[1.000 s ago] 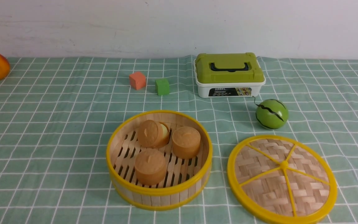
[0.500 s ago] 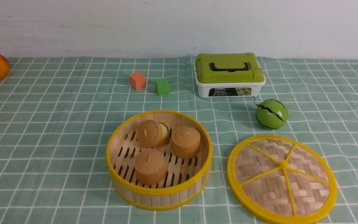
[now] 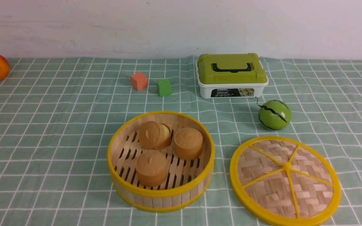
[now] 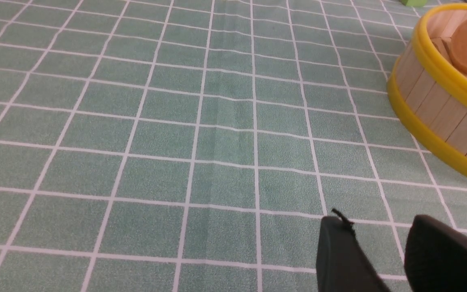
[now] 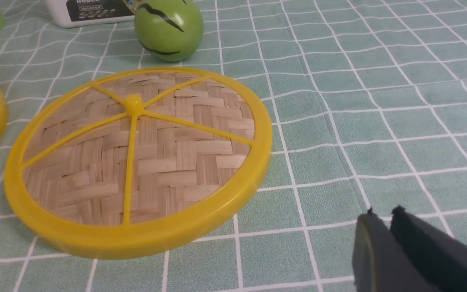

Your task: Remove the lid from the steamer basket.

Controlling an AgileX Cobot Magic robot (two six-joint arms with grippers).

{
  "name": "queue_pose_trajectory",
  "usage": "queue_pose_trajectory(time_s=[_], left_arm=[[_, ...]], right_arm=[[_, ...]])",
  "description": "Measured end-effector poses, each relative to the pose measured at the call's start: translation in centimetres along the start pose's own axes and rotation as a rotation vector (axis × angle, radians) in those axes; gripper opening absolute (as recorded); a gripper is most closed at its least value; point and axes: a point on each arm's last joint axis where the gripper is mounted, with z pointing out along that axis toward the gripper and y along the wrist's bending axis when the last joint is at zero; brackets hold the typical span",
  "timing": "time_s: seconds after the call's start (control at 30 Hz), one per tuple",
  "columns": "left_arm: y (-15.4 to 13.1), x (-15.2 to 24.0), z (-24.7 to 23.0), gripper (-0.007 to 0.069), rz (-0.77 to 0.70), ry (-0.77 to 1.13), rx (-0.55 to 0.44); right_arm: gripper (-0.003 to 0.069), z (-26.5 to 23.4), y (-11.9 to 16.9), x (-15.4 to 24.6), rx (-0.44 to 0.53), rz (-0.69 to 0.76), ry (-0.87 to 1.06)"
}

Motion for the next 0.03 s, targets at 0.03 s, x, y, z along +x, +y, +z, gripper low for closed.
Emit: queue_pose_trajectory(time_s=[0.03], left_arm=[[0.0, 0.0, 0.0, 0.0239, 0.0, 0.0, 0.0]], right_arm=[[0.0036, 0.0, 0.0, 0.0, 0.0, 0.0, 0.0]])
